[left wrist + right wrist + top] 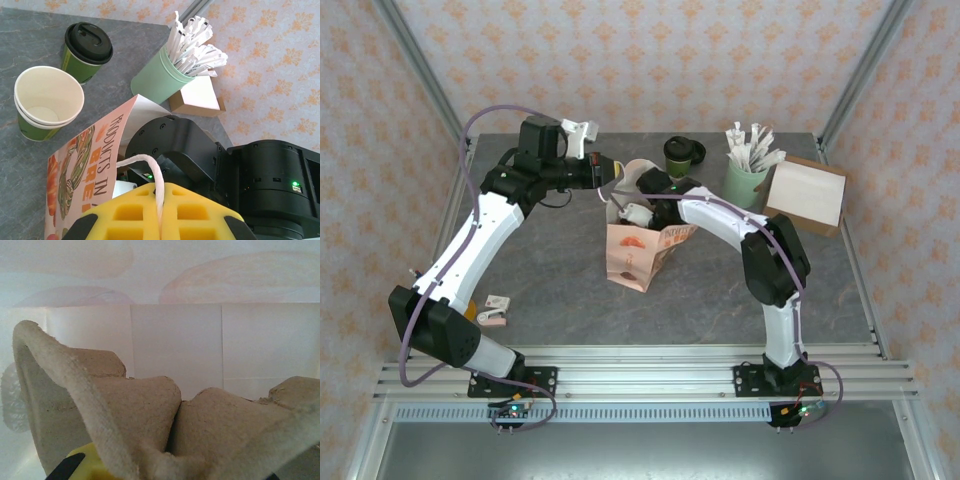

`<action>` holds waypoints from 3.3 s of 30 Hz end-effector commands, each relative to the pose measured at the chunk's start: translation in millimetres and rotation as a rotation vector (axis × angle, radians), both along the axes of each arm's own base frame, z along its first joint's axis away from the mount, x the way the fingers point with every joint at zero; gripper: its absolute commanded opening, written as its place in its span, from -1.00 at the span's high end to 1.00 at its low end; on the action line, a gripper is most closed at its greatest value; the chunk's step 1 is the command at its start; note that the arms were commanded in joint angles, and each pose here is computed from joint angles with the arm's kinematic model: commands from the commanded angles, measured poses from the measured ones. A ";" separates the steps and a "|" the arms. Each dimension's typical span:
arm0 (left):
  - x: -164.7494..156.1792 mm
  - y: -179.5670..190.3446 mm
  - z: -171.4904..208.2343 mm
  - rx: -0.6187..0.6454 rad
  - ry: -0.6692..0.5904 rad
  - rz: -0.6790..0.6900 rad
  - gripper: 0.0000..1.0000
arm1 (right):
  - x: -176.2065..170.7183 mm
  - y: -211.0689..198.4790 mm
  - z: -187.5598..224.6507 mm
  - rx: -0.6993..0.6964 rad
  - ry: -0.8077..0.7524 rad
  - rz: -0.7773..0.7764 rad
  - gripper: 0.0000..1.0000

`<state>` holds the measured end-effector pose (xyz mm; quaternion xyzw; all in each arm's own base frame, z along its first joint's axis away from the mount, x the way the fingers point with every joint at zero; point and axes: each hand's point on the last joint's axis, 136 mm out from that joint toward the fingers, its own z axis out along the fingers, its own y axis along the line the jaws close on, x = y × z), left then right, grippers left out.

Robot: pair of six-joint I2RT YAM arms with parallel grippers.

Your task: Pack the takeout coffee

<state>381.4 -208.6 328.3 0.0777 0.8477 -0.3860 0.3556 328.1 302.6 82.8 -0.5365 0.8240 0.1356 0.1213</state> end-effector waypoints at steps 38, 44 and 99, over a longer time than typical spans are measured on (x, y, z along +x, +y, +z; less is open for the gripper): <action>15.7 32.0 -4.6 -0.071 0.012 0.092 1.00 | -60.2 -19.1 20.6 -0.127 0.219 0.047 1.00; 16.4 16.9 2.3 -0.141 0.013 0.070 1.00 | -5.7 33.9 18.6 0.075 -0.012 -0.103 1.00; 9.8 20.3 -5.6 0.164 -0.161 0.019 1.00 | -26.9 13.7 87.2 0.184 -0.196 -0.183 -0.98</action>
